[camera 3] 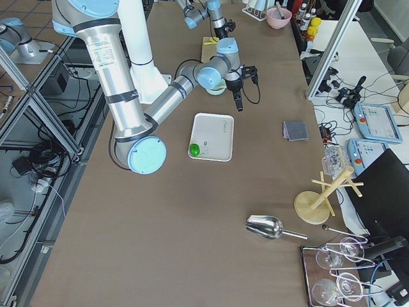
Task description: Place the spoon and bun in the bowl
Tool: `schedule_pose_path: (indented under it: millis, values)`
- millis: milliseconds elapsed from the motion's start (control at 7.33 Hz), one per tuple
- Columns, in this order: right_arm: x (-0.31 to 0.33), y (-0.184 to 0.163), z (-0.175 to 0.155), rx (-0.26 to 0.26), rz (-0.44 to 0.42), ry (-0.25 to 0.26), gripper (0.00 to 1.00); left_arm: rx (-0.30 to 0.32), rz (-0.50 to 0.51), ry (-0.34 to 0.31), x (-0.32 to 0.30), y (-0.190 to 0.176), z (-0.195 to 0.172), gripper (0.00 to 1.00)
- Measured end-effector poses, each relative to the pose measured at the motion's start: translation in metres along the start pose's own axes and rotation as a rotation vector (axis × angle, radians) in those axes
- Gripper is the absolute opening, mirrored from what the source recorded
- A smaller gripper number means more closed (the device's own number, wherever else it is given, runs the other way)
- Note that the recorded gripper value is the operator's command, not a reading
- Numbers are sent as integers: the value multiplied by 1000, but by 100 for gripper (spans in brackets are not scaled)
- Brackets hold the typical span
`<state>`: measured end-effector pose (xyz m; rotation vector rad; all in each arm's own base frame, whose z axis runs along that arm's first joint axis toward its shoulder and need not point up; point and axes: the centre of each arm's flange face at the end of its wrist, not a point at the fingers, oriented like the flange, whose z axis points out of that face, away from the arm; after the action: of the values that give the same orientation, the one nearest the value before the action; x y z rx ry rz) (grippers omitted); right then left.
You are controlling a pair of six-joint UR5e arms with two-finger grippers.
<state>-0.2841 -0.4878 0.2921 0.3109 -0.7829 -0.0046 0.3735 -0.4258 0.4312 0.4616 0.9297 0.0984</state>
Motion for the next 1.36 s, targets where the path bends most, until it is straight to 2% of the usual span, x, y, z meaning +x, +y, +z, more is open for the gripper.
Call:
schedule_pose_path:
  millis: [136, 545, 818, 1091, 1364]
  values:
    - [5, 2, 1, -3, 2, 5, 100, -4, -1, -6, -3, 2, 1, 0]
    - [7, 3, 1, -2, 2, 6, 100, 10, 0, -12, -3, 1, -1, 0]
    - [10, 2, 0, 0, 4, 9, 100, 57, -12, 4, 12, -11, -11, 0]
    - [29, -3, -3, -9, -31, 16, 100, 108, -83, 76, 56, -36, -22, 0]
    - [77, -10, -10, -44, -98, 14, 100, 136, -152, 149, 116, -43, -22, 0]
